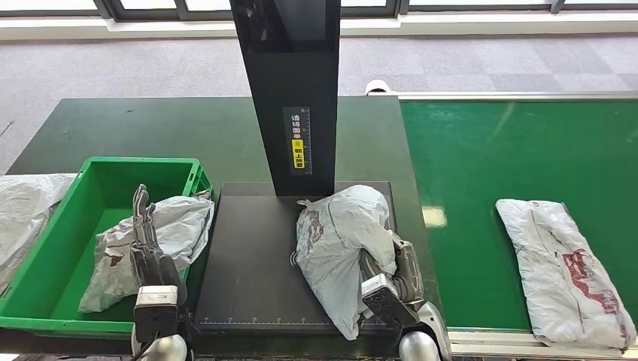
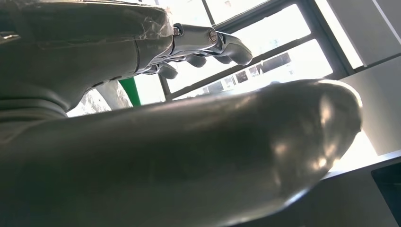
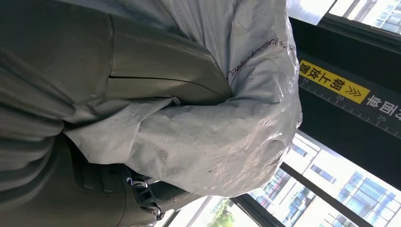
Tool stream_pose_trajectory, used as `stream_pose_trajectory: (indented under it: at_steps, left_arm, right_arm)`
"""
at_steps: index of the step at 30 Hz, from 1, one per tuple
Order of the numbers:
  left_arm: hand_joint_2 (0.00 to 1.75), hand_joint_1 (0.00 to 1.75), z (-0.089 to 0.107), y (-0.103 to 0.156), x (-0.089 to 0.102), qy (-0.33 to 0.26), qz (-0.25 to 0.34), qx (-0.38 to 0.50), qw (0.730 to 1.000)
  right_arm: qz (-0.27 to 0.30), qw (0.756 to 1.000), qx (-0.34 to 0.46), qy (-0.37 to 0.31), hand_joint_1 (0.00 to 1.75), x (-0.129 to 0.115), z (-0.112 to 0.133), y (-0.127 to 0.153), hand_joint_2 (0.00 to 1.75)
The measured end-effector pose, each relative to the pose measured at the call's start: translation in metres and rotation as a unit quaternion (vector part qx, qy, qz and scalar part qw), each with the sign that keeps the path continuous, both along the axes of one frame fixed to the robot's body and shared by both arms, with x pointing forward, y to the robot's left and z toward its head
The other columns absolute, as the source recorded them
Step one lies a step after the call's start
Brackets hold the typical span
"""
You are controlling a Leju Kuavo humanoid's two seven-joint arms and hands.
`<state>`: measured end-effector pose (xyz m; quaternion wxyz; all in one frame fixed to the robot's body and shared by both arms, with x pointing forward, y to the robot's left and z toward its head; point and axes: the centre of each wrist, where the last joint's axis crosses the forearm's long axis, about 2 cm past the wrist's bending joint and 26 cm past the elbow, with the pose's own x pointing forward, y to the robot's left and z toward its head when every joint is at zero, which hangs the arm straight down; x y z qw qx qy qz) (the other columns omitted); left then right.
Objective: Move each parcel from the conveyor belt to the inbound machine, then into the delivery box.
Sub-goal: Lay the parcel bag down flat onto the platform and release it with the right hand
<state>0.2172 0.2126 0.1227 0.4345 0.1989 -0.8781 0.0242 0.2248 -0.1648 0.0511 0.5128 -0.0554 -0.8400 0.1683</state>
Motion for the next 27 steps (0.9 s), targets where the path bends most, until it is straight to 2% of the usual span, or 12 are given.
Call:
stream_pose_trajectory:
  at_steps: [12,16,23,24,25,27]
  left_arm:
    - [0.00,0.00,-0.003,-0.002,0.001,0.004,0.004,0.000,1.000]
    - [0.00,0.00,-0.003,-0.004,0.002,0.005,0.000,-0.005,1.000]
    - [0.00,0.00,-0.004,-0.006,0.004,0.009,-0.015,-0.022,1.000]
    - [0.00,0.00,-0.005,-0.006,0.004,0.010,-0.015,-0.022,1.000]
    - [0.00,0.00,-0.005,-0.006,0.004,0.010,-0.016,-0.022,1.000]
    - [0.00,0.00,-0.005,-0.006,0.005,0.010,-0.017,-0.024,1.000]
  right_arm:
    - [0.041,0.998,0.005,0.048,1.75,-0.004,-0.018,0.020,1.75]
    - [0.053,0.996,0.014,0.074,1.64,-0.005,-0.026,0.024,1.75]
    - [0.071,0.993,0.028,0.094,1.64,-0.011,-0.032,0.034,1.75]
    - [0.073,0.992,0.027,0.095,1.41,-0.012,-0.032,0.035,1.75]
    - [0.074,0.992,0.027,0.096,1.06,-0.012,-0.032,0.036,1.75]
    - [0.077,0.992,0.026,0.097,0.24,-0.013,-0.033,0.037,1.75]
